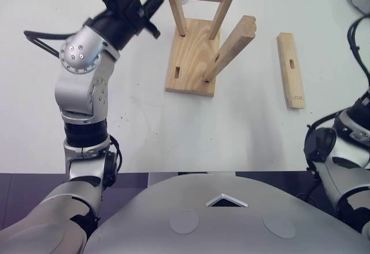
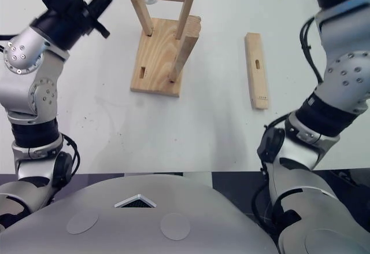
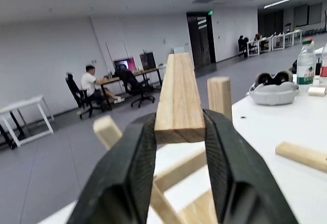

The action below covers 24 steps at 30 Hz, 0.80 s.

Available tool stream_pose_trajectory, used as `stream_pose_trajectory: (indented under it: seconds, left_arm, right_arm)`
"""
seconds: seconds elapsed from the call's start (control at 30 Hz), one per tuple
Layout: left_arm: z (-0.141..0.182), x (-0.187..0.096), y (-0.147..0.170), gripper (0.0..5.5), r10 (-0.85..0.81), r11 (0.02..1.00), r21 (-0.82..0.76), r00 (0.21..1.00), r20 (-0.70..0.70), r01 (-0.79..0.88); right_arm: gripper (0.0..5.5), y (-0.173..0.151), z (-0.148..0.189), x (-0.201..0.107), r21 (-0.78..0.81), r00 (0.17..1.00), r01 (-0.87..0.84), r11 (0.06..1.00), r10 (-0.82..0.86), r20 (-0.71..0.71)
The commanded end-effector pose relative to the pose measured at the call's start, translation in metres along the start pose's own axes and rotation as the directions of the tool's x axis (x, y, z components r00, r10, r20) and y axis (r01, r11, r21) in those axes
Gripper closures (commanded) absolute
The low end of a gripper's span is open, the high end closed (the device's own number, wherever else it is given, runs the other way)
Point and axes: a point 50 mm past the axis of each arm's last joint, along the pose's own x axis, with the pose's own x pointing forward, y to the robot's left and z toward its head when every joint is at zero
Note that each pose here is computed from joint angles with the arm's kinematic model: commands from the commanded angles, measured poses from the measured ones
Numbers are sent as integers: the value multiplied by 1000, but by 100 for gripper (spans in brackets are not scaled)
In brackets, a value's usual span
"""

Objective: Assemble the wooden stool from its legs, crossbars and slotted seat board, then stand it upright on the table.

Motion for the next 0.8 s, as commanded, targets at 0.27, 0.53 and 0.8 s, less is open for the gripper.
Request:
stream_pose_trajectory:
  seconds: [0.27,0.53,0.8]
  left_arm:
    - [45,28,-24,421,-106,985,162,954,282,62]
    - [39,28,-35,421,-176,973,192,946,273,126]
    - [36,27,-38,421,-206,965,212,943,263,152]
  right_arm:
    - [215,45,-11,39,598,993,-69,798,111,-35]
    - [215,47,-1,40,631,990,-96,770,140,-20]
    - [317,49,4,35,628,989,-108,770,149,-12]
